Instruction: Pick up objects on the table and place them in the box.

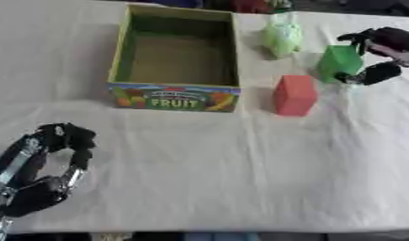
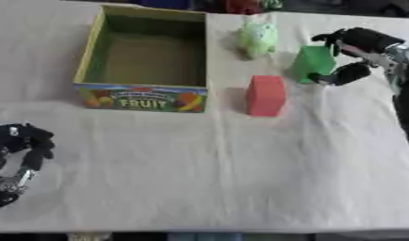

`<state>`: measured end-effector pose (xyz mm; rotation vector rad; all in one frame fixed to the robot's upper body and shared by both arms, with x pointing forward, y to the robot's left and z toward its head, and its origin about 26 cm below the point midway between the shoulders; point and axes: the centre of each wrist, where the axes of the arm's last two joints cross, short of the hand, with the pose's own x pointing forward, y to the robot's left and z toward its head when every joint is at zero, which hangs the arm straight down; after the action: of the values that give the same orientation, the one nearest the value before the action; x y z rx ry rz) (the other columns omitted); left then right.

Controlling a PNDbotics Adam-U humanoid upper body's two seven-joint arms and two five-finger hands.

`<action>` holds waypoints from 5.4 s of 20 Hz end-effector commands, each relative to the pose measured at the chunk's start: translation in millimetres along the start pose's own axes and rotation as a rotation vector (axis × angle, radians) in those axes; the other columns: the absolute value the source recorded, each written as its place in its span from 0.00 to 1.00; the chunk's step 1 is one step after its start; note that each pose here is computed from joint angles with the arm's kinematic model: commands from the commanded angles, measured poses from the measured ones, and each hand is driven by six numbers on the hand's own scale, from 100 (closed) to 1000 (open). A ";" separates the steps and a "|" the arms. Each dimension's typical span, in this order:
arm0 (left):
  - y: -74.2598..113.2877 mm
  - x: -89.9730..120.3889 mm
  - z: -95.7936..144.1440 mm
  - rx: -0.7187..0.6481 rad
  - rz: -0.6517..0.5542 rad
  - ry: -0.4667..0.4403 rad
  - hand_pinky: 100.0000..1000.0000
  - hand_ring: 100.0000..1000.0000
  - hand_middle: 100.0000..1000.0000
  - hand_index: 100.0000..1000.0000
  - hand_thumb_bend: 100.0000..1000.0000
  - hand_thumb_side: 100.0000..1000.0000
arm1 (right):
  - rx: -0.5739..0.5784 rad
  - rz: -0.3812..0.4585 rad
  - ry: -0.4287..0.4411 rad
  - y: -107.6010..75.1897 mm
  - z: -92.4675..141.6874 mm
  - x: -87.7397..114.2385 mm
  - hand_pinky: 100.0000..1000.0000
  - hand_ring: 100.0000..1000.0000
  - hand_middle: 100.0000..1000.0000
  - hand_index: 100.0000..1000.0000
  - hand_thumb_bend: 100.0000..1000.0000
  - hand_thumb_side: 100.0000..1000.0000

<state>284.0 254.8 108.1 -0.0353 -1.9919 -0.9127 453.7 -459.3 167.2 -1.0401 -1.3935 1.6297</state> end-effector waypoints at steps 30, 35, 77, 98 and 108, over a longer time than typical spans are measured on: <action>7.4 4.0 -1.5 -0.006 -0.024 -0.010 0.55 0.48 0.50 0.71 0.00 0.33 | -0.162 0.079 -0.099 -62.4 -0.1 -6.1 0.41 0.35 0.36 0.65 0.01 0.38; 8.3 3.6 -0.2 -0.007 -0.026 -0.006 0.55 0.48 0.50 0.71 0.00 0.33 | -0.249 0.081 -0.187 -95.0 -10.2 3.4 0.40 0.35 0.35 0.64 0.00 0.33; -2.5 9.4 -15.2 -0.094 0.034 -0.069 0.55 0.48 0.51 0.70 0.00 0.33 | -0.173 0.072 -0.611 -110.0 -140.1 175.1 0.56 0.53 0.61 0.90 0.39 0.35; 4.7 4.6 -9.0 -0.059 0.007 -0.031 0.55 0.48 0.51 0.70 0.00 0.33 | -0.412 0.173 -0.713 -172.6 -95.5 159.1 0.61 0.63 0.75 0.96 0.38 0.33; 5.6 2.2 -5.9 -0.044 -0.004 -0.014 0.55 0.48 0.51 0.71 0.00 0.33 | -0.306 0.052 -0.761 -167.1 -51.2 122.7 0.61 0.64 0.75 0.96 0.39 0.42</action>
<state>289.5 250.4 109.2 -0.0872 -1.9745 -0.9521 464.8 -292.9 291.6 -0.6165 -2.2060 1.8204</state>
